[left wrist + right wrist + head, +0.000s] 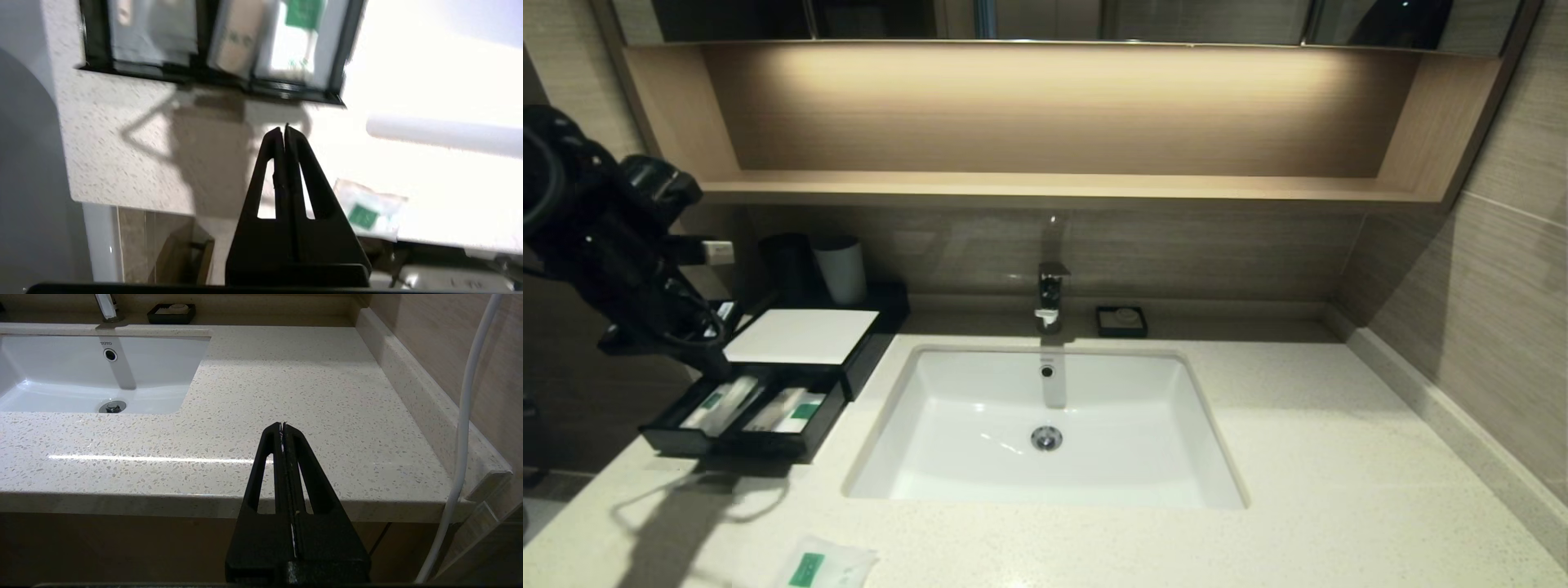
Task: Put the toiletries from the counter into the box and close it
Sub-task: Place the bathroom toiletry into the drawer, then pick up the bathroom toiletry
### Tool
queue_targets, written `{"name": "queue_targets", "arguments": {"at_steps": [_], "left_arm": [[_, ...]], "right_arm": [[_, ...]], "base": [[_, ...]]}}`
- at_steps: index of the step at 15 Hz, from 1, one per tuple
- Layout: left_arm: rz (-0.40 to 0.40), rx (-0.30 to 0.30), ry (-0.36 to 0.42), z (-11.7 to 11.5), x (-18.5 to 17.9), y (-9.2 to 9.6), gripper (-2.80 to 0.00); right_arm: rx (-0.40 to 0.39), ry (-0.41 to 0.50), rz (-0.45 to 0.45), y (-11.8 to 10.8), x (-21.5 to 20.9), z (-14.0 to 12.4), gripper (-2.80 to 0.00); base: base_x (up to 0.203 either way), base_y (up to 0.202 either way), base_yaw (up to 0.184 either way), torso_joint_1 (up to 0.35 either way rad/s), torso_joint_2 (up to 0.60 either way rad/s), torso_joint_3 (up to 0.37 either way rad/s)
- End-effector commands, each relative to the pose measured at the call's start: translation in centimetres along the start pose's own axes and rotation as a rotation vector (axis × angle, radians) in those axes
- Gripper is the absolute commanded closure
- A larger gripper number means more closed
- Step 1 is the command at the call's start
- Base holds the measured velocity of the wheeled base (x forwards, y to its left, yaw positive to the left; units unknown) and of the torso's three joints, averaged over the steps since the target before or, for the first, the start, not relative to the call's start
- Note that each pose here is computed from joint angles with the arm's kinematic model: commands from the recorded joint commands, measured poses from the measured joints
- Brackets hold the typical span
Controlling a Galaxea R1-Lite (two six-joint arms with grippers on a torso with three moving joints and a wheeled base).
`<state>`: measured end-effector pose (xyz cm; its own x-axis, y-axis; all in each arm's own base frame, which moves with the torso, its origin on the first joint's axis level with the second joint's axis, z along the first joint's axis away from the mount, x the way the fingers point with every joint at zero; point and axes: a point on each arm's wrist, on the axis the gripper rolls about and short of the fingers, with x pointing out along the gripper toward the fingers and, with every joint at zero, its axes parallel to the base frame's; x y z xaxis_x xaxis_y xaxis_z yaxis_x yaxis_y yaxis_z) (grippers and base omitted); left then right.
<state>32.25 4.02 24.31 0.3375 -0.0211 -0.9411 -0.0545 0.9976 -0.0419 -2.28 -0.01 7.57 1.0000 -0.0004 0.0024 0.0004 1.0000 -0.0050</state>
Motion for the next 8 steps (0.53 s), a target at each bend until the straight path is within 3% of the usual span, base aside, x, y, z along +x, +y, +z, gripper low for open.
{"name": "queue_targets", "arguments": {"at_steps": [1,4,8], "left_arm": [[-0.045,0.048,0.007,-2.5,-2.5,-1.9,0.0],[-0.096,0.126,0.031,-5.6,-3.9,-5.0,0.0],[-0.128,0.137,0.089,-9.2,-4.5,-7.5,0.0]], "right_arm": [[0.0,-0.002,0.0,0.0,0.0,0.0,0.0],[-0.001,-0.001,0.0,0.0,0.0,0.0,0.0],[0.0,-0.001,0.0,0.0,0.0,0.0,0.0]], "base": [[0.0,0.0,0.0,0.0,0.0,0.0],[0.0,0.0,0.0,0.0,0.0,0.0],[0.0,0.0,0.0,0.0,0.0,0.0]]}}
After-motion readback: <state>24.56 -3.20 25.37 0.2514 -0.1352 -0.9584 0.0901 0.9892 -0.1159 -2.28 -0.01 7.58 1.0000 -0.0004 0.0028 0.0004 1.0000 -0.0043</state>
